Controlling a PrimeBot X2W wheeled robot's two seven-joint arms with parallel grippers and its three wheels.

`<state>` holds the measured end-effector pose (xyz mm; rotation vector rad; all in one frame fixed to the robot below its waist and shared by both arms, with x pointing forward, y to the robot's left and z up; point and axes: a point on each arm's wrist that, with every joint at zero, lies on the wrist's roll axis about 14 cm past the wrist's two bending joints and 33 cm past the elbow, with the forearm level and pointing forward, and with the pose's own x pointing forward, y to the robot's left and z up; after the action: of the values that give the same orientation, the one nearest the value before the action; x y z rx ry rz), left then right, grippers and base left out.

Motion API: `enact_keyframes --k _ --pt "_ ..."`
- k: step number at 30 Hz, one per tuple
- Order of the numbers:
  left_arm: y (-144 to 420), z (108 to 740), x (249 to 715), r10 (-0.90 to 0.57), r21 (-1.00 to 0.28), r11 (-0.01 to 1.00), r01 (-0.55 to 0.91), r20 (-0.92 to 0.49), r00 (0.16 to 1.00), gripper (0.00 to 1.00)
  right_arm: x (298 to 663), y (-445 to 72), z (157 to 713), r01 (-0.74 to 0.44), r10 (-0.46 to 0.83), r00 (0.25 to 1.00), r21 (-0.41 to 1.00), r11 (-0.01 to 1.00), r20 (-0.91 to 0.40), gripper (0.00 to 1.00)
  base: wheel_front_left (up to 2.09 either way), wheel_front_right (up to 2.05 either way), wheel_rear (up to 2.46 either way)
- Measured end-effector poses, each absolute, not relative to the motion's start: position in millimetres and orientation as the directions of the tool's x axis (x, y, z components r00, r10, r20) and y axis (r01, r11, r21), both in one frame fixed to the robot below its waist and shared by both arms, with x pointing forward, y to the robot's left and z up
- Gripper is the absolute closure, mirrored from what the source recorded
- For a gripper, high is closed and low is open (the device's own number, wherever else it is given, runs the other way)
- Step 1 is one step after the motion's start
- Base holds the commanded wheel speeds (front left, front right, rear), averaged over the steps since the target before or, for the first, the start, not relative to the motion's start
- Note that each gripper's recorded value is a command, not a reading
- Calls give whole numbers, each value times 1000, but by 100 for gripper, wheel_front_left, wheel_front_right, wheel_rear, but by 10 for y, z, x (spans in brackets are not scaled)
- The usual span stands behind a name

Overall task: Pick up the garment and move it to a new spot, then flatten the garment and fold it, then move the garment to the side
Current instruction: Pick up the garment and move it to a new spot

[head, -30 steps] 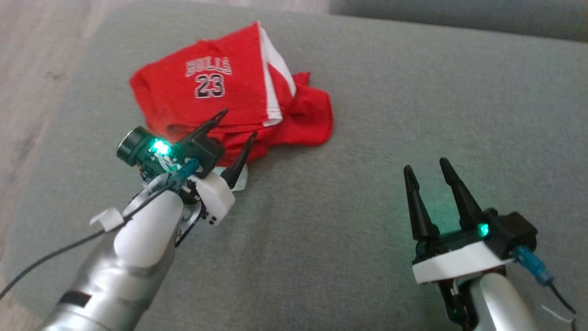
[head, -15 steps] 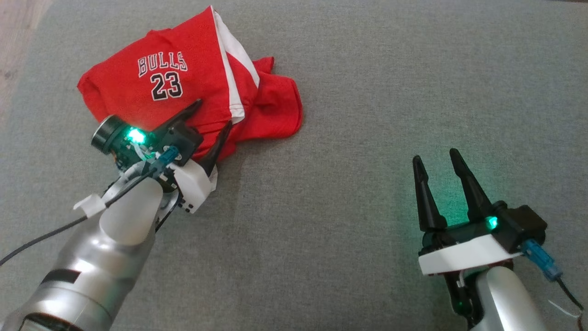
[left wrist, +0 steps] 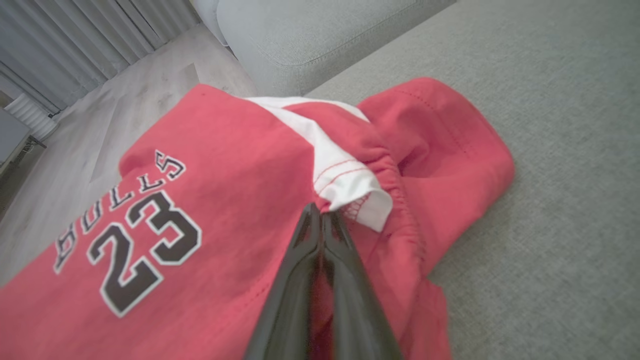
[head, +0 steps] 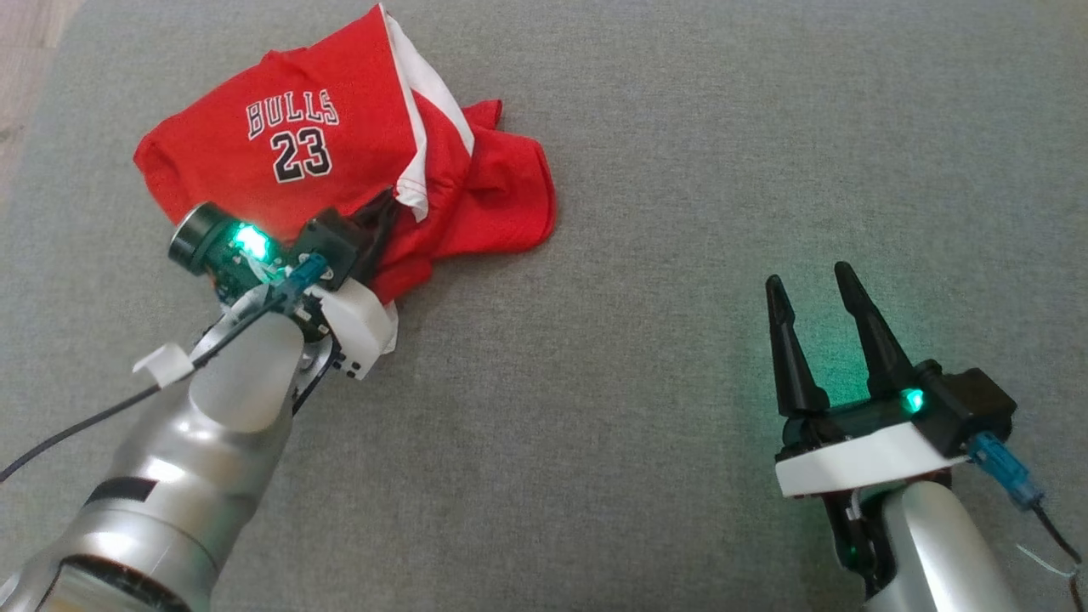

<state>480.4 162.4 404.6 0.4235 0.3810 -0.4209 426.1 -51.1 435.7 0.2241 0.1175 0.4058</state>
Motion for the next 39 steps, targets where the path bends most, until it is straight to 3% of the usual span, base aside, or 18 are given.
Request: enact_keyframes --k 8,16,20,29,39 --pt "1578 4471 4935 -317 281 873 399 -293 902 100 4243 -493 4440 -387 408 911 231 893 -51 0 0 0 0" --pt "1555 5773 5051 -327 203 932 302 107 939 100 4194 -494 4658 -396 406 914 222 891 -2 0 0 0 0" --pt "1518 6428 4911 -332 152 942 299 289 898 100 4129 -570 4826 -382 384 923 226 896 36 0 0 0 0" --pt "812 6937 4741 -494 138 868 477 341 800 100 4019 -843 4930 -312 307 950 249 917 58 0 0 0 0" --pt "-281 7156 4699 -679 95 711 697 350 645 100 3936 -1152 5076 -235 215 972 288 928 98 0 0 0 0"
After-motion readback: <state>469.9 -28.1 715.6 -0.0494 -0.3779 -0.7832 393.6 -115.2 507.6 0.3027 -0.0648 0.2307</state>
